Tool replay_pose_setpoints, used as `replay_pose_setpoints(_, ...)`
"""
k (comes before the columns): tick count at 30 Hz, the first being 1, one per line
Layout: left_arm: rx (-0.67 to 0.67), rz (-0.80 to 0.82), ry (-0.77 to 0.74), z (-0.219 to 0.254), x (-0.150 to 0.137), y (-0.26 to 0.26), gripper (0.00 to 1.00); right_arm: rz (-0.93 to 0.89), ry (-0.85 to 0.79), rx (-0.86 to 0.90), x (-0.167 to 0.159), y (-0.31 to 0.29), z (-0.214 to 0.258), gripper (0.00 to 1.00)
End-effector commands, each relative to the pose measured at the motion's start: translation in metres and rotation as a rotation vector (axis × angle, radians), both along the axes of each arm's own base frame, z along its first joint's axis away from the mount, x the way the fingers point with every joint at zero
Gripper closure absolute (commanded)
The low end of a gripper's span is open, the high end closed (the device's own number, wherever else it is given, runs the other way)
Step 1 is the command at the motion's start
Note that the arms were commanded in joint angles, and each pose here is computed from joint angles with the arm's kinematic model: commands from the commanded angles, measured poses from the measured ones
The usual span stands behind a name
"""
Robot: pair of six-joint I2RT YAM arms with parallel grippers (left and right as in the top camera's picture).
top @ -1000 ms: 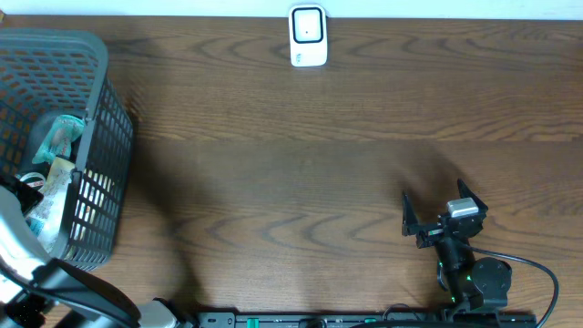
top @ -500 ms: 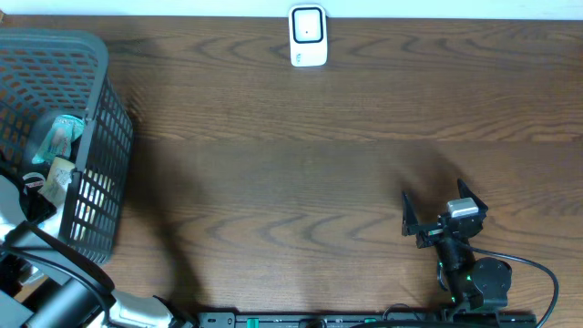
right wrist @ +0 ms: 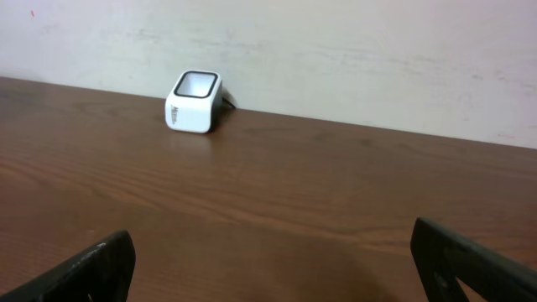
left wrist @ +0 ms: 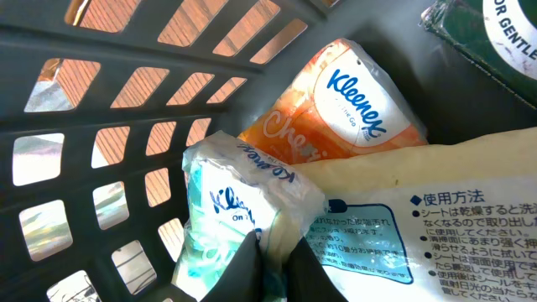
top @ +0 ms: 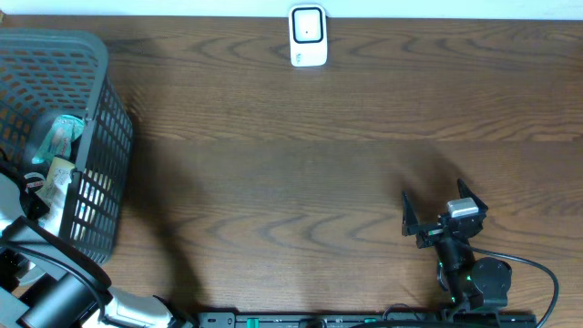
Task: Scan the item barcode
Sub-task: 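Grasp the small Kleenex tissue pack with the left gripper and lift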
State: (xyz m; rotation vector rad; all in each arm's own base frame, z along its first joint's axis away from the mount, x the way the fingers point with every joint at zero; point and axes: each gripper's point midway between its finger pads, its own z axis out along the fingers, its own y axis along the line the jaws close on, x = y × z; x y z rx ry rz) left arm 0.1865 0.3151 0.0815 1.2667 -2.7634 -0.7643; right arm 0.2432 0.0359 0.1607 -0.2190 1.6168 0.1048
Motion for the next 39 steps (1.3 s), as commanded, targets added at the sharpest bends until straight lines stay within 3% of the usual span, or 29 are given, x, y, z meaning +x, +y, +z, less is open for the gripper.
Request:
replay_pose_setpoints(1,0.009,-0.003,-0.001,0.003,0.001,-0.002,0.93,-0.01,0.002,0.005,0.0,-0.002,-0.001,0.01)
replay_pose_setpoints(9,0.187,-0.068,-0.185,0.079,0.034,-0.008,0.93,-0.01,0.002,0.005,0.0,-0.002,-0.001,0.01)
replay_pose_setpoints(19,0.474,-0.22,-0.615,0.217,0.084,-0.061,0.93,-0.01,0.002,0.005,0.0,-0.002,-0.001,0.01)
replay_pose_setpoints(23,0.526,-0.291,-0.782,0.266,0.097,-0.095,0.93,-0.01,0.001,0.005,0.0,-0.002,-0.001,0.01)
replay_pose_setpoints(30,0.476,-0.53,-0.962,0.316,0.131,-0.181,0.93,-0.01,0.001,0.005,0.0,-0.002,-0.001,0.01)
replay_pose_setpoints(39,0.221,-0.817,-1.018,0.292,0.167,-0.312,0.93,-0.01,0.002,0.005,0.0,-0.002,-0.001,0.01)
